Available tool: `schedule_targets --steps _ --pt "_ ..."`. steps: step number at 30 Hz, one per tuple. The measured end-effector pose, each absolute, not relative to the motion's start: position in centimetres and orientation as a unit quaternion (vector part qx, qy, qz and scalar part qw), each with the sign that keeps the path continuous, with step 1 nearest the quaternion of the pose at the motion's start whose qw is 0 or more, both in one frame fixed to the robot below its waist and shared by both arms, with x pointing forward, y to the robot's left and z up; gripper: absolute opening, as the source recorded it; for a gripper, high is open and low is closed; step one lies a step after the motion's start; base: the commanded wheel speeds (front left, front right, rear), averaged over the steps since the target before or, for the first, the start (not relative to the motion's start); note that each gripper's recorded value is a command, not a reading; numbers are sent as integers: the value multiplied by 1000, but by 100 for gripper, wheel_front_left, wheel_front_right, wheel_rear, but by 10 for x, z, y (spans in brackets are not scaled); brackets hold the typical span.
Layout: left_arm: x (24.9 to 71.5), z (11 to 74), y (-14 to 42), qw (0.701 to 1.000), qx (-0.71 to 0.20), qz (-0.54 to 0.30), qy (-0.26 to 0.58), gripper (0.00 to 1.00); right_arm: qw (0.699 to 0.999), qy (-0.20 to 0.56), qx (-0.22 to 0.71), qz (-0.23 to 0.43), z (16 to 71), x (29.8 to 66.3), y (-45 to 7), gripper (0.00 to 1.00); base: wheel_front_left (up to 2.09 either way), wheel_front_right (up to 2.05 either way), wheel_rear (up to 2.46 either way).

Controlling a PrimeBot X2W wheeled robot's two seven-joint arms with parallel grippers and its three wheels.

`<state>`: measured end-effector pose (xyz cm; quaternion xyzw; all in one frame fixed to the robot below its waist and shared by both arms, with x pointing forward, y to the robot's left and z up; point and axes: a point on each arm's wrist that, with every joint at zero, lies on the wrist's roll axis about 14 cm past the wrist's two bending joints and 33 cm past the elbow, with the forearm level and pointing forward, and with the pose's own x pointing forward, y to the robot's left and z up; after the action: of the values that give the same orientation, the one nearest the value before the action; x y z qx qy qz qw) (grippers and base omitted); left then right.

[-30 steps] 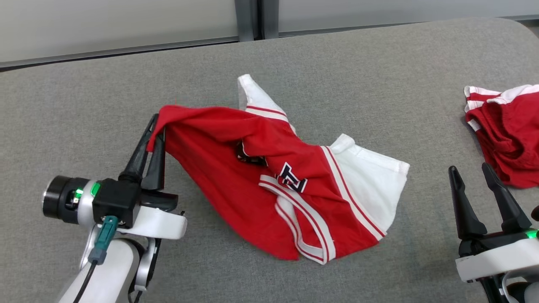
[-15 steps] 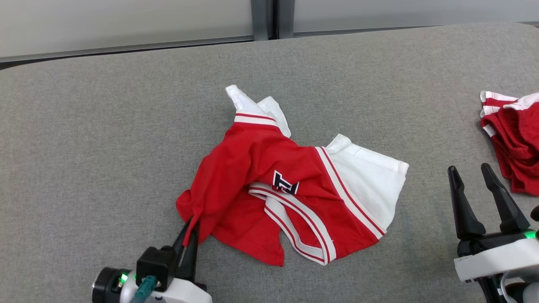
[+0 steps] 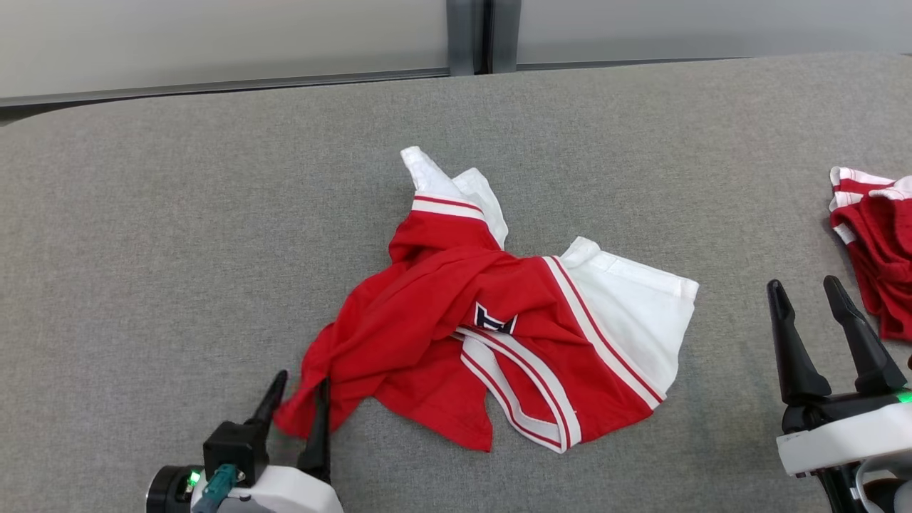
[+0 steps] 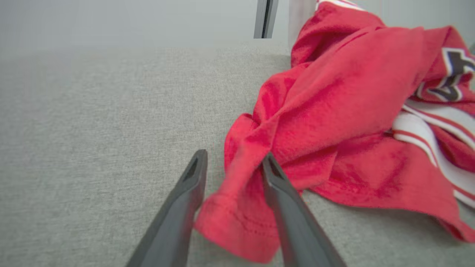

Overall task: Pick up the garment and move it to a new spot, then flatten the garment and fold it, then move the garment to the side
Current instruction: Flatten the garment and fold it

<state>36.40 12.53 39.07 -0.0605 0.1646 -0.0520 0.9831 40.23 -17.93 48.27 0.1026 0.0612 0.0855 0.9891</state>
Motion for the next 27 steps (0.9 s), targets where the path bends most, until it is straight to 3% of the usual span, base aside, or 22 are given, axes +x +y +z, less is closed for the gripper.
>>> schedule_targets --steps 8,15,27 --pt "395 470 147 996 -82 -20 30 100 992 43 91 83 498 397 -184 100 0 0 0" --pt "396 521 160 996 -80 -6 -48 100 993 31 78 85 512 387 -185 100 0 0 0" --pt "379 524 167 997 -74 -15 -17 100 993 31 67 87 521 362 -184 100 0 0 0"
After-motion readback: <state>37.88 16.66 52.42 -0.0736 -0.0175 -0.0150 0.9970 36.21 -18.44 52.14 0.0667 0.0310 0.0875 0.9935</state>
